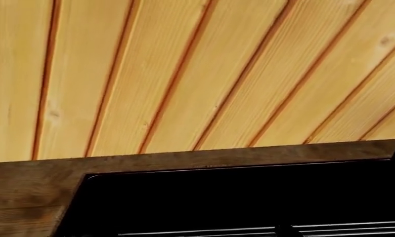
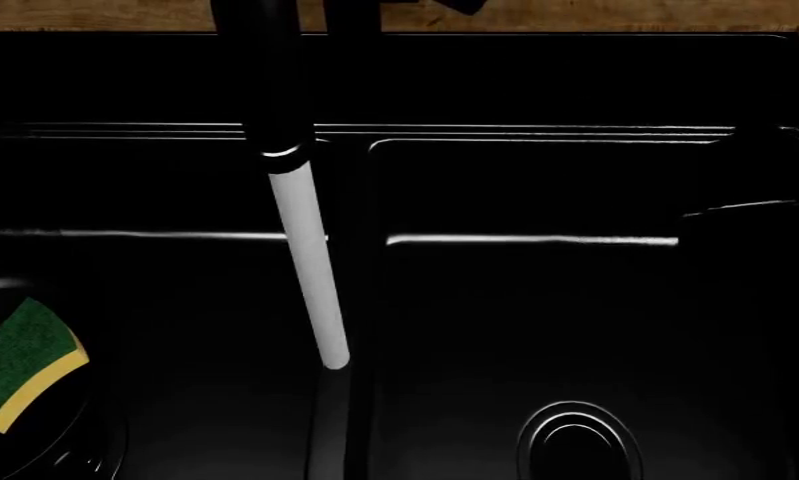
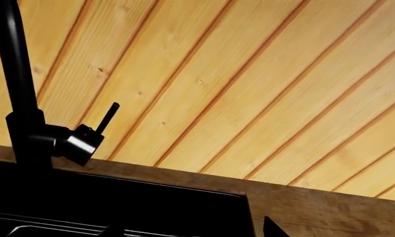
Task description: Pick the pan and sponge and place them into the sink. Then turn on the water.
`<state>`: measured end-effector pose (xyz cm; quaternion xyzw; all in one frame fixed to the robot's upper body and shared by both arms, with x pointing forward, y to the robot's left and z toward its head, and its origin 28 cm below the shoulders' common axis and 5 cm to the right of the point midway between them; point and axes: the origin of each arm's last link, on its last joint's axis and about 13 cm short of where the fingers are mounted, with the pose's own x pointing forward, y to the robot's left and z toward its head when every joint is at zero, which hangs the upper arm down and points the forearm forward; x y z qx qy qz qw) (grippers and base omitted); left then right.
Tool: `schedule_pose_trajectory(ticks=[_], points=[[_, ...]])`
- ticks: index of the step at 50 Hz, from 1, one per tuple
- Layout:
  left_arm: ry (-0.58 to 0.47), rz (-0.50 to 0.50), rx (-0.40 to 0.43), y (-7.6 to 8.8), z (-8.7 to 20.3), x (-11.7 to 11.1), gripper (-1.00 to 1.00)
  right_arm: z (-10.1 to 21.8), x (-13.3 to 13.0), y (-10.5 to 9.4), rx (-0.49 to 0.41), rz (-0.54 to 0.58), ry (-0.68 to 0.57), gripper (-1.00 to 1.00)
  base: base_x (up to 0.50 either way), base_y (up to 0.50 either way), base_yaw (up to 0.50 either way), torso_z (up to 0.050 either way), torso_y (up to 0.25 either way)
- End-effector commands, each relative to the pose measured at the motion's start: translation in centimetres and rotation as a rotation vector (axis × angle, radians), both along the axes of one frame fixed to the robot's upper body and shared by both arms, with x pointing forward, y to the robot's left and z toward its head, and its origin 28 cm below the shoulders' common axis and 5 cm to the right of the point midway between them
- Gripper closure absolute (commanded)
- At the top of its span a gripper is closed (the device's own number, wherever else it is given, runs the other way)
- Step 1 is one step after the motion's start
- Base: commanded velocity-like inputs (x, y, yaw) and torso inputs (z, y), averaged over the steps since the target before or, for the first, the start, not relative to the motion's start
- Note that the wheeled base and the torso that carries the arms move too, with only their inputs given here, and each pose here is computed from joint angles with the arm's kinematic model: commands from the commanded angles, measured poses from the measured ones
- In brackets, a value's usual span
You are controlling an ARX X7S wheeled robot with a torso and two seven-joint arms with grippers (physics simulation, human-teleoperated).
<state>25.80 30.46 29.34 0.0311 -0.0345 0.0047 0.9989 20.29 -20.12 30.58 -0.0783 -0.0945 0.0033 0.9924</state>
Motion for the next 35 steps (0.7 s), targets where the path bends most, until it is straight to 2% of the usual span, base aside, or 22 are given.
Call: schedule_pose_trajectory(ticks=[1,4,17,21,35], points=[[-0.035,0.01,0.006,0.6,1.4,-0.8,-1.0,0.0,0.0,0.0,-0.02,-0.029,-0.03,-1.0,0.0,0.0,0.0,0.0,0.0],[-0.042,0.011,0.008,0.7,1.7,-0.9,-1.0,0.0,0.1,0.0,-0.009,-0.033,-0.078,-1.0,0.0,0.0,0.0,0.0,0.0],[-0.082,0.016,0.024,0.9,3.6,-1.5,-1.0,0.0,0.0,0.0,-0.042,-0.039,-0.056,-1.0,0.0,0.0,0.0,0.0,0.0],[-0.095,0.027,0.015,1.5,4.3,-2.1,-1.0,0.0,0.0,0.0,-0.05,-0.035,-0.045,-1.0,0.0,0.0,0.0,0.0,0.0],[-0.082,0.045,0.021,2.3,3.7,-3.2,-1.0,0.0,0.1,0.0,-0.043,-0.061,-0.068,-1.0,0.0,0.0,0.0,0.0,0.0]])
